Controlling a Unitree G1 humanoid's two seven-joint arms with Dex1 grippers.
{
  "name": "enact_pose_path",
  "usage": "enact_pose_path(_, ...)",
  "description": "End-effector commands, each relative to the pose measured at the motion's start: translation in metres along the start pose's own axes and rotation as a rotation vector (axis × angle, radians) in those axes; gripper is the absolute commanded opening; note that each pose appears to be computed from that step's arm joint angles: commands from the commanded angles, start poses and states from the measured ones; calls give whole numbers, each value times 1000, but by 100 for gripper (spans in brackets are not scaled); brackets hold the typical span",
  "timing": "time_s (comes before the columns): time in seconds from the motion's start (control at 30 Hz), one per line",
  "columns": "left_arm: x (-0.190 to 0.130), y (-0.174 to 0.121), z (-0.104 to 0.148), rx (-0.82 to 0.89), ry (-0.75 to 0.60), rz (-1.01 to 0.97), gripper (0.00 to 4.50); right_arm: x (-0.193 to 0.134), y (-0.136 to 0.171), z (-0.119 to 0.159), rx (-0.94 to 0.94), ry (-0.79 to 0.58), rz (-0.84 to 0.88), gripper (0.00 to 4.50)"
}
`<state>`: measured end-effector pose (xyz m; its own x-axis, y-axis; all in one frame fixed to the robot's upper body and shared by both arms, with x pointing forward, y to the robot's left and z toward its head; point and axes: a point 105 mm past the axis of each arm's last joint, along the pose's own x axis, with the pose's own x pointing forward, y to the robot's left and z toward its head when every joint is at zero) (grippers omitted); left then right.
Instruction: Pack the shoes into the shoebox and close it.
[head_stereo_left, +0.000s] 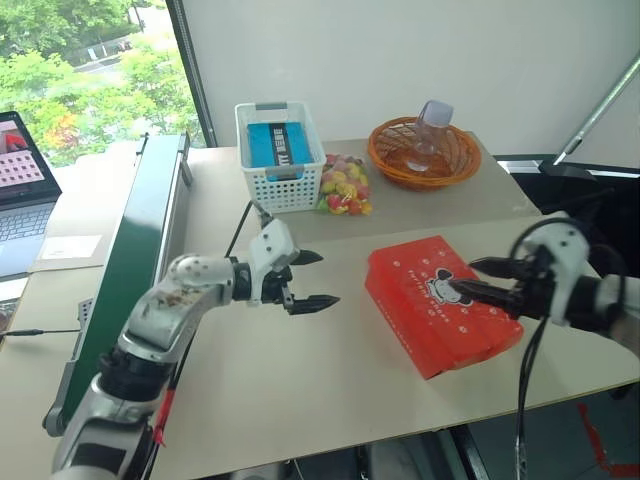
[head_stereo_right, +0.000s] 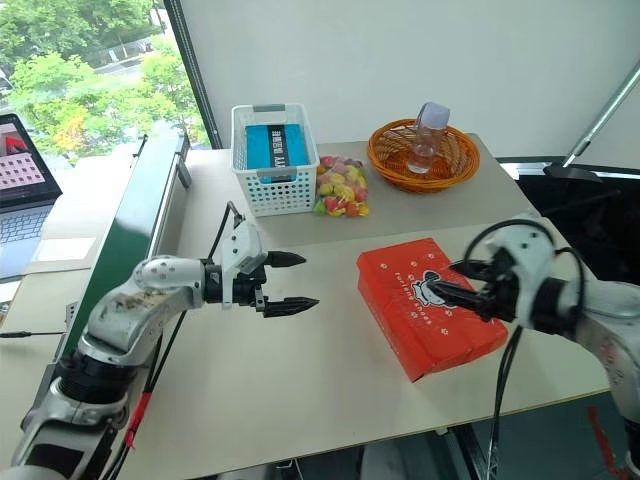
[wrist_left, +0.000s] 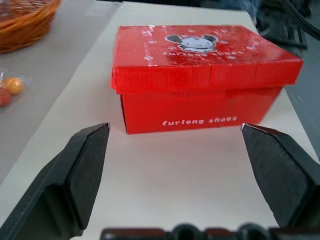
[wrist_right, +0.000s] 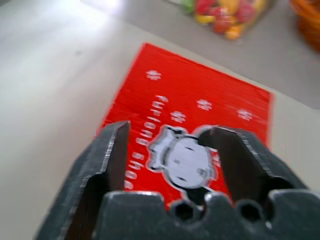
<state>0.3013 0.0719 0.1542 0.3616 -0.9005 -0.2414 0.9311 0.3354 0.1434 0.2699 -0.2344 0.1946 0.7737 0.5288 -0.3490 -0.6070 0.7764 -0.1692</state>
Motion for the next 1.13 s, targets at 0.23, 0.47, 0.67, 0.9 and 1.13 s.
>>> enact_pose_path(0.23, -4, 7, 1, 11, -128, 152, 450, -54, -56, -22, 28, -99, -413, 447)
enact_pose_path(0.47, 7, 28, -23, 11, -140, 476, 450, -93, -107, -89, 104, -105, -910, 447)
enact_pose_path(0.67, 4, 30, -60, -25, -115, 700, 450, -83, -102, -154, 203, -68, -1046, 447)
enact_pose_path(0.9, -8, 35, -102, -89, -78, 850, 450, -33, -72, -192, 332, -66, -923, 447)
enact_pose_path(1.13, -13, 38, -114, -93, -69, 915, 450, -16, -72, -195, 370, -91, -925, 447)
